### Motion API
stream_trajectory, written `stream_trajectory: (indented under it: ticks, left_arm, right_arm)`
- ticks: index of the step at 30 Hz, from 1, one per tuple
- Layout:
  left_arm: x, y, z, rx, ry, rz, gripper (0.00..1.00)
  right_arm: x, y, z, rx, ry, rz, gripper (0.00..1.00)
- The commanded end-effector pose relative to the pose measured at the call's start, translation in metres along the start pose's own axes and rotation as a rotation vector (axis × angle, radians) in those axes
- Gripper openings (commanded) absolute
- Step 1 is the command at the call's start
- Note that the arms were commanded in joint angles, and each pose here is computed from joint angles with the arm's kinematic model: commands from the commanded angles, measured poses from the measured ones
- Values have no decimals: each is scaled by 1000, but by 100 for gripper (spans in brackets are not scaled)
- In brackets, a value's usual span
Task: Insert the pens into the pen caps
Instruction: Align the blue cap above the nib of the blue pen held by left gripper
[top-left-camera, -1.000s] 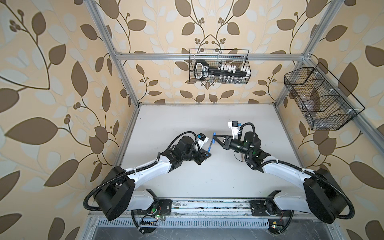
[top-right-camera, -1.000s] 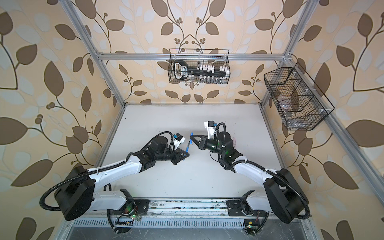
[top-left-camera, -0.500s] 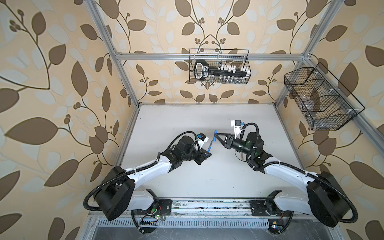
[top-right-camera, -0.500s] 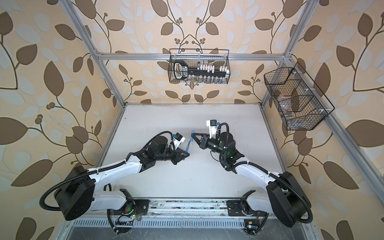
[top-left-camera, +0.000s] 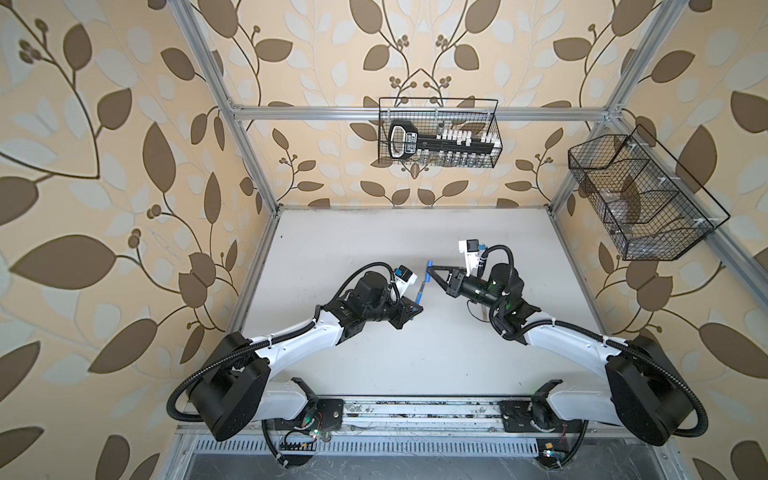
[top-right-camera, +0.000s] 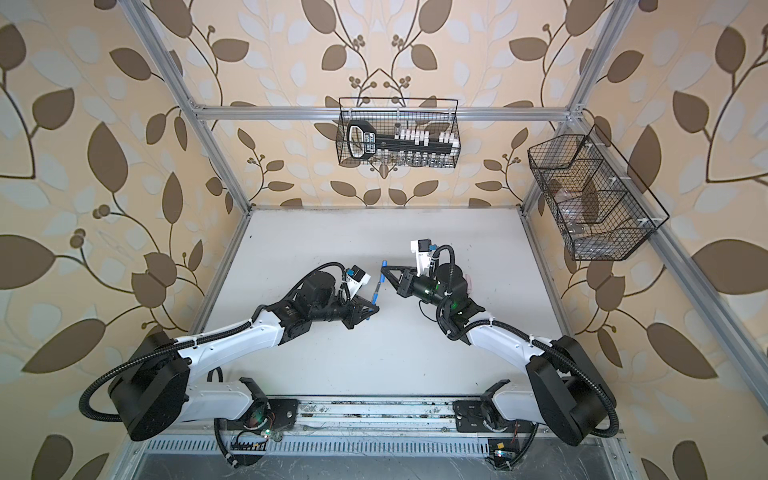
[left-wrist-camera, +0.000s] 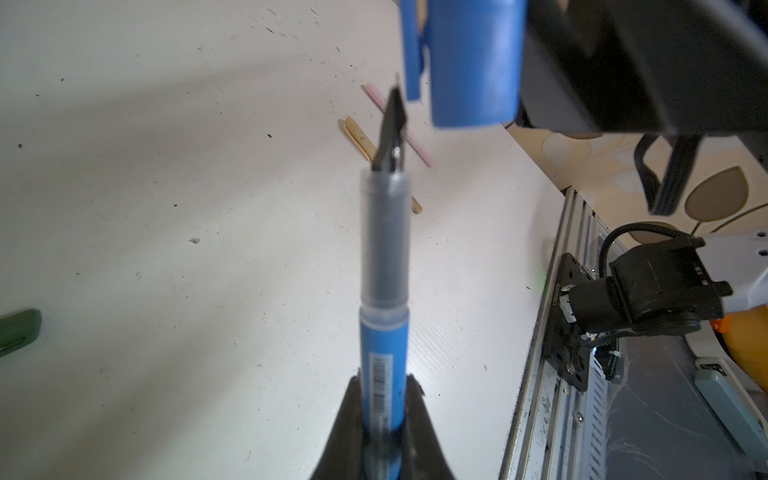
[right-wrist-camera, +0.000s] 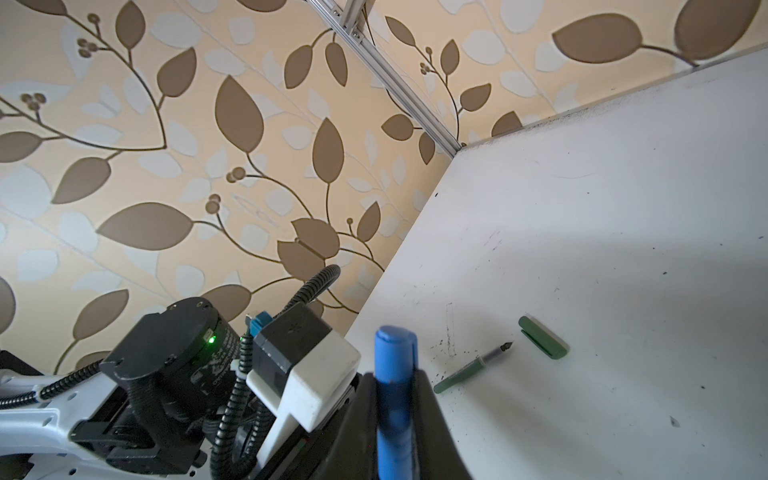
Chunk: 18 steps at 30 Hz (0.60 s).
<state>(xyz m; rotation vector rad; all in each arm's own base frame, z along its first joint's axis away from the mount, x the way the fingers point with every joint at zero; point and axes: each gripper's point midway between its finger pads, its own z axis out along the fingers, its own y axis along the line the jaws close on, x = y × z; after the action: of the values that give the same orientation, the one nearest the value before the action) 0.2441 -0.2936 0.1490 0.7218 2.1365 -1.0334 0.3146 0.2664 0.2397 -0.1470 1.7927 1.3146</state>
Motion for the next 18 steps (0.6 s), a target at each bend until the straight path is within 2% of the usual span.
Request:
stream_trajectory:
  ticks: [1, 7, 18]
  left_arm:
    - [-18, -13, -5, 35, -61, 36, 0]
    - [-19, -13, -4, 39, -61, 34, 0]
    - [-19, -14, -6, 38, -66, 38, 0]
  right_arm:
    - [-15, 14, 3, -45, -49, -20, 15]
    - [-21, 21, 0, -58, -66, -34, 15]
    - [-17, 9, 4, -31, -53, -28, 14]
